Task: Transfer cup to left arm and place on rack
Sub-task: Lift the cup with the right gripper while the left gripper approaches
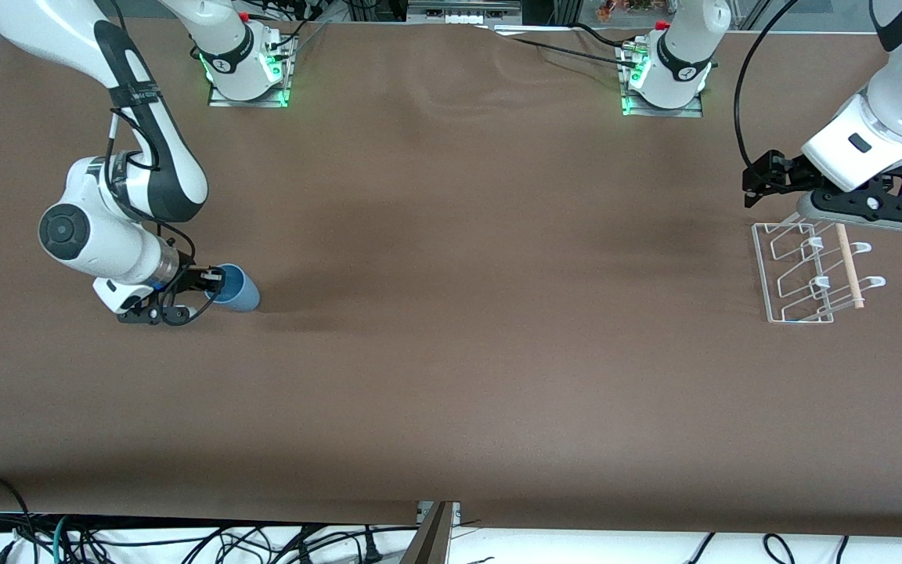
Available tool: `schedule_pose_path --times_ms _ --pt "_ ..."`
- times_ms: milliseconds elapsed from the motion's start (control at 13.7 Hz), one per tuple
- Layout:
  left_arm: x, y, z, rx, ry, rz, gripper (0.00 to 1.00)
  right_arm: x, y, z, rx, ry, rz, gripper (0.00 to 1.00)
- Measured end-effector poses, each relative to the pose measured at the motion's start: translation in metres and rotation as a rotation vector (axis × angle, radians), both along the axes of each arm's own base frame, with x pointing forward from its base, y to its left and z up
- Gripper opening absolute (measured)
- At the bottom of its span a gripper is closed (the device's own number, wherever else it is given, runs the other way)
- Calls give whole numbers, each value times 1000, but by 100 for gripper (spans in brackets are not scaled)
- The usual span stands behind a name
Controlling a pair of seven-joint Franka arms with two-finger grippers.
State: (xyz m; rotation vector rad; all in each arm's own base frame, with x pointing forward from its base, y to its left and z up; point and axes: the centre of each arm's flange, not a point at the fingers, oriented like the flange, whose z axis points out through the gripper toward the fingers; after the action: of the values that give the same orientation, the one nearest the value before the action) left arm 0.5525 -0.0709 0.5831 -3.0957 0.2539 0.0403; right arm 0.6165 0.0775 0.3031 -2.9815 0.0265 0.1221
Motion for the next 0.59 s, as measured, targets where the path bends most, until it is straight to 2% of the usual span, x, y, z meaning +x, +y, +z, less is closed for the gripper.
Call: schedule_pose_path --times_ms 146,220,366,512,585 --pt "2 4 -5 0 10 8 100 17 46 42 152 10 -50 5" --pt "4 7 -10 0 19 13 100 23 73 59 199 17 -86 5" --pt "7 6 -25 -25 71 18 100 28 137 77 237 41 -173 5" --pt "5 -2 -36 -56 126 -7 100 26 209 84 305 99 -283 5" --pt "5 -4 -40 -66 140 -66 100 23 243 87 358 142 -340 5"
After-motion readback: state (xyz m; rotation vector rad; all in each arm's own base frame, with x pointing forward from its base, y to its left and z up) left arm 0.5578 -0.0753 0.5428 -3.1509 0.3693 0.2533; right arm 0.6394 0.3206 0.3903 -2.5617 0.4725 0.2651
